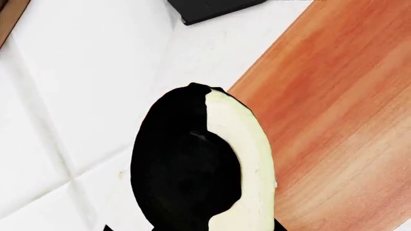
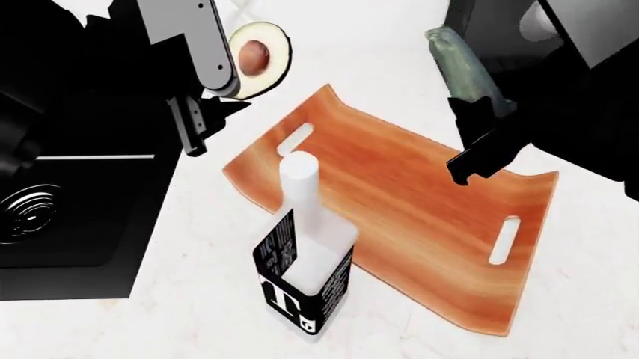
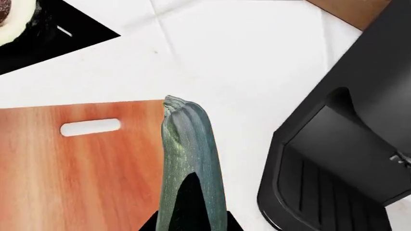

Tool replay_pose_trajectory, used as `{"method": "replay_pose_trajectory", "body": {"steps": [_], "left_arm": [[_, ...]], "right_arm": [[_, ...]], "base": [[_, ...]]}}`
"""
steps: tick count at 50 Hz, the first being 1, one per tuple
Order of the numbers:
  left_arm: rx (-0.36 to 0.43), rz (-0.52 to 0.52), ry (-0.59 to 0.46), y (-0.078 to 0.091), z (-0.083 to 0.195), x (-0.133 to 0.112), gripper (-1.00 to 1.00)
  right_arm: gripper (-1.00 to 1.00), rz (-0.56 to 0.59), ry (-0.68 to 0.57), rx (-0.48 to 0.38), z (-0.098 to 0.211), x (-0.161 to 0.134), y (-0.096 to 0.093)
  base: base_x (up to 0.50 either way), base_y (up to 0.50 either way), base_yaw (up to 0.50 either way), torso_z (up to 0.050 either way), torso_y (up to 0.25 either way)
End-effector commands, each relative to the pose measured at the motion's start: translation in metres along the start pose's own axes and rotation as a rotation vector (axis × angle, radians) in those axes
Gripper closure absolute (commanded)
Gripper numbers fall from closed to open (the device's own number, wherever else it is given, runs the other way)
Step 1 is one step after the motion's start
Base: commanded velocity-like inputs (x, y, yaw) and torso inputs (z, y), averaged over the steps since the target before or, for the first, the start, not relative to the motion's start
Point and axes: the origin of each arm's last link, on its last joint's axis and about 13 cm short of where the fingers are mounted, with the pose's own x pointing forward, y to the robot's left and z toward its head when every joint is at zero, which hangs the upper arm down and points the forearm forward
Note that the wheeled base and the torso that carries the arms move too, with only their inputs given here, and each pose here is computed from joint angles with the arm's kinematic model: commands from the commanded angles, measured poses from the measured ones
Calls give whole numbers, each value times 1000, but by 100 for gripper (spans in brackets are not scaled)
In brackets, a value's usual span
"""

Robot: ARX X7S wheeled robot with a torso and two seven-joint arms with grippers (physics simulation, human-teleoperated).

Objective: Pick up the fruits and vegetables and place them in the sink. Turn on the sink faucet to wash them. Then turn the sink off and put them in the tray.

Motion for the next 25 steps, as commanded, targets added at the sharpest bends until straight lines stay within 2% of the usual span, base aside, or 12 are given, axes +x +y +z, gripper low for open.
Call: {"method": "replay_pose_trajectory", "body": {"steps": [1,6,25], "left_arm": [[10,5,-7,1,5,0,100],[13,5,-12,1,6,0,100],[12,15,-13,2,7,-3,100]], "right_arm": [[100,96,141,-49,13,-3,-5],[100,139,231,-102,23,1,-9],[100,217,390,-190,45,28,-18]], "base": [[0,0,0,0,0],[0,0,0,0,0],[0,0,0,0,1]]}}
